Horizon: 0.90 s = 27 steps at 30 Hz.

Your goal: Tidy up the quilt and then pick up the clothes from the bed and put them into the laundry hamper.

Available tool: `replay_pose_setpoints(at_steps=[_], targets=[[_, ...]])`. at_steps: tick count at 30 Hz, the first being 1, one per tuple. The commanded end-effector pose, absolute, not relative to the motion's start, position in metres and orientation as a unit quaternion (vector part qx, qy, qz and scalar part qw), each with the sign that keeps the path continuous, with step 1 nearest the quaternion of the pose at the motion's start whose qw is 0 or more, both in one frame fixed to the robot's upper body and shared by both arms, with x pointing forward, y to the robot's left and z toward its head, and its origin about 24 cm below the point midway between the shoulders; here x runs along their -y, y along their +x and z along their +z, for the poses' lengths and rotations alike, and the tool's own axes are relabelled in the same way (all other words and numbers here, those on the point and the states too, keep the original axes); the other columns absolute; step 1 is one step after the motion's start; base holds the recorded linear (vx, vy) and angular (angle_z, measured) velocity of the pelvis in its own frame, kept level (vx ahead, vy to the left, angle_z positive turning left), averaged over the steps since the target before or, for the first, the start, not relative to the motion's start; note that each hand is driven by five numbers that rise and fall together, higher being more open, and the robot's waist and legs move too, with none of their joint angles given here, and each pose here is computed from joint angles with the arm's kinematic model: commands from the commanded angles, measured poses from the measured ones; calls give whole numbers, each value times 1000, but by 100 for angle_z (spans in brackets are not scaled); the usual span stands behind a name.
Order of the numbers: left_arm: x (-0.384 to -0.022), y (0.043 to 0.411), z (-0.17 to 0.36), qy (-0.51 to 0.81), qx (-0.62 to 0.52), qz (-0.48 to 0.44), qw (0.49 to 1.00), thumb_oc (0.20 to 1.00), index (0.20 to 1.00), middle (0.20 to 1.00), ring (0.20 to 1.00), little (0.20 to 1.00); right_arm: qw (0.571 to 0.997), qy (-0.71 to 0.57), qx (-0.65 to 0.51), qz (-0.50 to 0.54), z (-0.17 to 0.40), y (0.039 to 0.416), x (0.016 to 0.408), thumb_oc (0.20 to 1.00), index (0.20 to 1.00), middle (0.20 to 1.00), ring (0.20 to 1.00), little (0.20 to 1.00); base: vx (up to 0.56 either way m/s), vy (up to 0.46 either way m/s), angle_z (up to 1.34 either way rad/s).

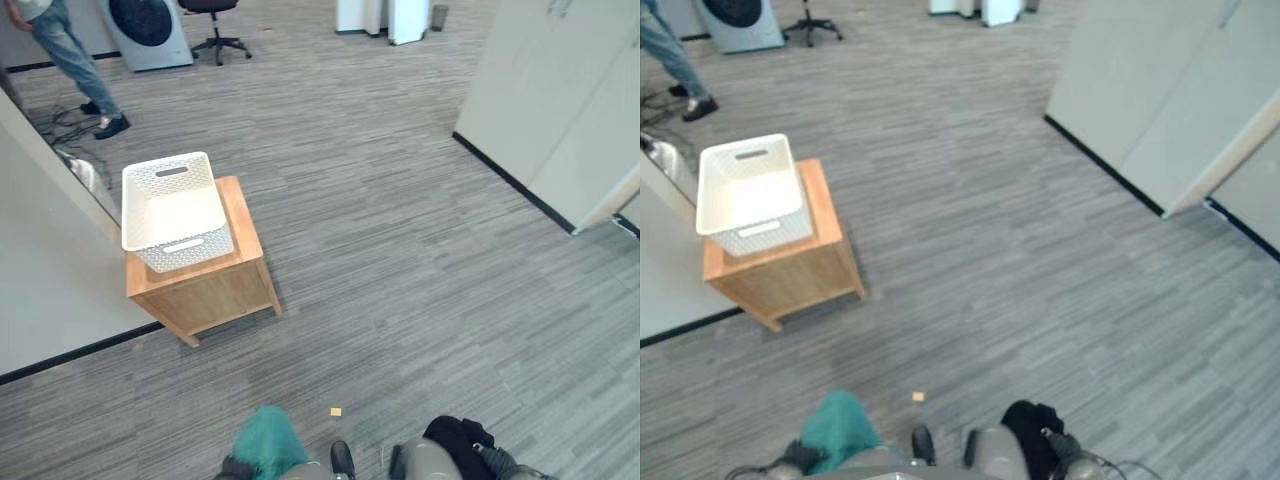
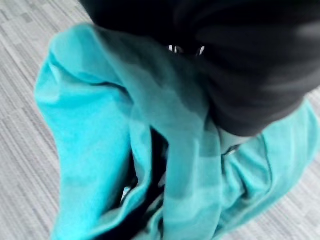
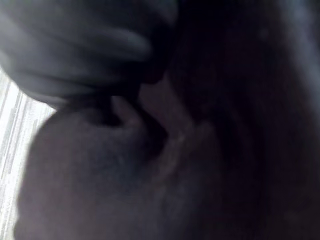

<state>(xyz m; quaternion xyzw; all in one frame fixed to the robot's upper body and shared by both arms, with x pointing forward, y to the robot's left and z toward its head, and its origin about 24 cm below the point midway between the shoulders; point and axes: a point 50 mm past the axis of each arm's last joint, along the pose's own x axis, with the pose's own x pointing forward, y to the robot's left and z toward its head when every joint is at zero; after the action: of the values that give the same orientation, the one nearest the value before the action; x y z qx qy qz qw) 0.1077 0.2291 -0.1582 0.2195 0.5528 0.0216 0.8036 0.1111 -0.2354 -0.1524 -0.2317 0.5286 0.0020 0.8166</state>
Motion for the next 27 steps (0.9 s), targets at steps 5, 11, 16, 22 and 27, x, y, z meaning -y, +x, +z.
replay_pose_setpoints(at_steps=[5, 11, 16, 22, 27], targets=[[-241, 139, -145, 258, -501, 32, 826, 200, 200, 200, 200, 200, 820, -236, -521, -2, -148, 119, 246, 200, 200, 200, 200, 200, 610, -240, 97], [-236, 140, -145, 249, -498, 36, 830, 200, 200, 200, 200, 200, 822, -253, -510, -13, -142, 127, 257, 200, 200, 200, 200, 200, 508, -366, 83], [-235, 141, -145, 248, -493, 35, 833, 200, 200, 200, 200, 200, 824, -260, -503, -22, -137, 134, 264, 200, 200, 200, 200, 200, 390, -69, 45], [-243, 106, -155, 250, -548, 34, 797, 200, 200, 200, 200, 200, 828, -250, -503, -11, -142, 130, 254, 200, 200, 200, 200, 200, 648, 168, 49], [-253, 114, -151, 273, -544, 36, 792, 200, 200, 200, 200, 200, 840, -237, -488, 3, -142, 138, 238, 200, 200, 200, 200, 200, 387, 73, 64]])
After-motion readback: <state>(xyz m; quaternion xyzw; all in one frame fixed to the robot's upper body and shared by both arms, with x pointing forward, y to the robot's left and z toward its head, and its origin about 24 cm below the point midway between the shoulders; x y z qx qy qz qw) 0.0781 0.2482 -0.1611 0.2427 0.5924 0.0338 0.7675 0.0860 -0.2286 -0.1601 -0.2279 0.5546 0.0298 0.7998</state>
